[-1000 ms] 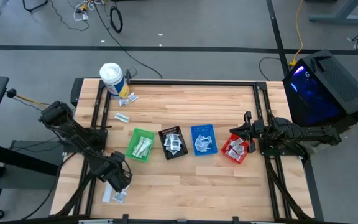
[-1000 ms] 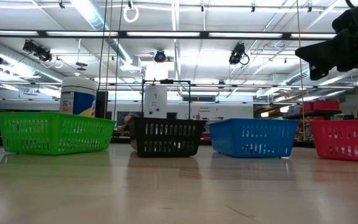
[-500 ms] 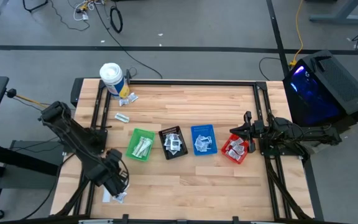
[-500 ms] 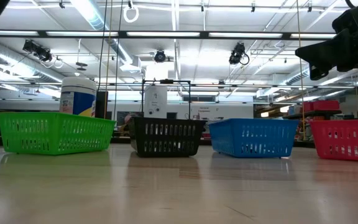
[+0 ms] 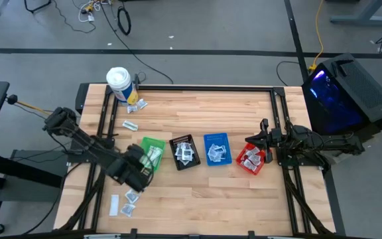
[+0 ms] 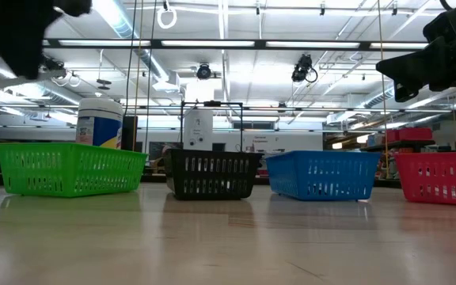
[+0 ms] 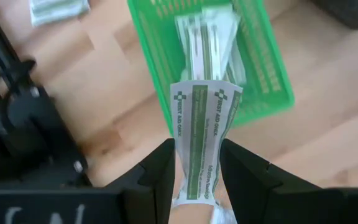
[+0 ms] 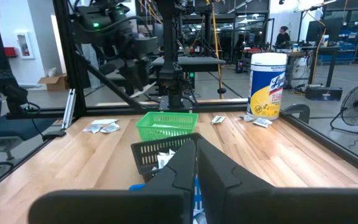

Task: Pick & Place First Aid Supplies
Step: Put the bandage into the green basket

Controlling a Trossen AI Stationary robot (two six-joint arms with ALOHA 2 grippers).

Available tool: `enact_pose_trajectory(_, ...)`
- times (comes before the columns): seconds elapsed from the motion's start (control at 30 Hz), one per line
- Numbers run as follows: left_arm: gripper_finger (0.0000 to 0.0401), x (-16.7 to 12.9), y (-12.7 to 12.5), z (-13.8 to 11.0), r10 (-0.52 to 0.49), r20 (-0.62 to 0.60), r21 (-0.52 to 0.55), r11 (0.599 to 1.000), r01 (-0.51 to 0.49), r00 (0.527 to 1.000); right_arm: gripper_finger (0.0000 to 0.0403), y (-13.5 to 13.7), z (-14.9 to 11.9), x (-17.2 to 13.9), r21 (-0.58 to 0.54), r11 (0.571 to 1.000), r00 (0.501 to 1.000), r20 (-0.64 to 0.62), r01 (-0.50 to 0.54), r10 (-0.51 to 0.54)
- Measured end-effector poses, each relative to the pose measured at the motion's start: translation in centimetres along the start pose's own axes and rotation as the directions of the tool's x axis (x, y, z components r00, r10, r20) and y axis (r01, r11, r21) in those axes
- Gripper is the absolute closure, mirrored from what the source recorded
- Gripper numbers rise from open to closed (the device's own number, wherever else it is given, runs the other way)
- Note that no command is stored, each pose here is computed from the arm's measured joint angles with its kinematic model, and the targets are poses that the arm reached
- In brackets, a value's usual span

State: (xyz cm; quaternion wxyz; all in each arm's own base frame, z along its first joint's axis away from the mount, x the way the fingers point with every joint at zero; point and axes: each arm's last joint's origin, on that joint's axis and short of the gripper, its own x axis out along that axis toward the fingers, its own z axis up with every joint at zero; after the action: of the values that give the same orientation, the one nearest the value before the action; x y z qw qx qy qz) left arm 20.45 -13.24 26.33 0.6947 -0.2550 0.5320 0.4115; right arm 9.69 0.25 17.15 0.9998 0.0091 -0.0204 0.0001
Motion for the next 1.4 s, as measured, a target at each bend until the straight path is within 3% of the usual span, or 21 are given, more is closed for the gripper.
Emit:
enact_pose_trajectory(0.4,0.0256,2.4,0.3,5.7,0.046,0.046,0.026,0.999,-0.047,0.998,0.038,0.0,0.0,0.0,0.0,1.0,1.0,0.0,0.0,0.0)
enact_pose_trajectory(0.83,0.023,6.1,0.8,5.7,0.048,-0.062,-0.002,0.999,-0.049,0.997,0.038,0.0,0.0,0.0,0.0,1.0,1.0,0.001,0.0,0.0)
enact_pose_trajectory(1.23,0.0229,6.0,0.5,5.7,0.019,-0.069,0.012,1.0,-0.018,0.997,0.038,0.0,0.0,0.0,0.0,1.0,1.0,0.0,0.0,0.0)
enact_pose_trajectory(1.4,0.0229,3.5,-0.1,6.7,-0.029,-0.052,0.085,0.996,0.033,0.998,0.038,0.0,0.0,0.0,0.0,1.0,1.0,0.0,0.0,0.0)
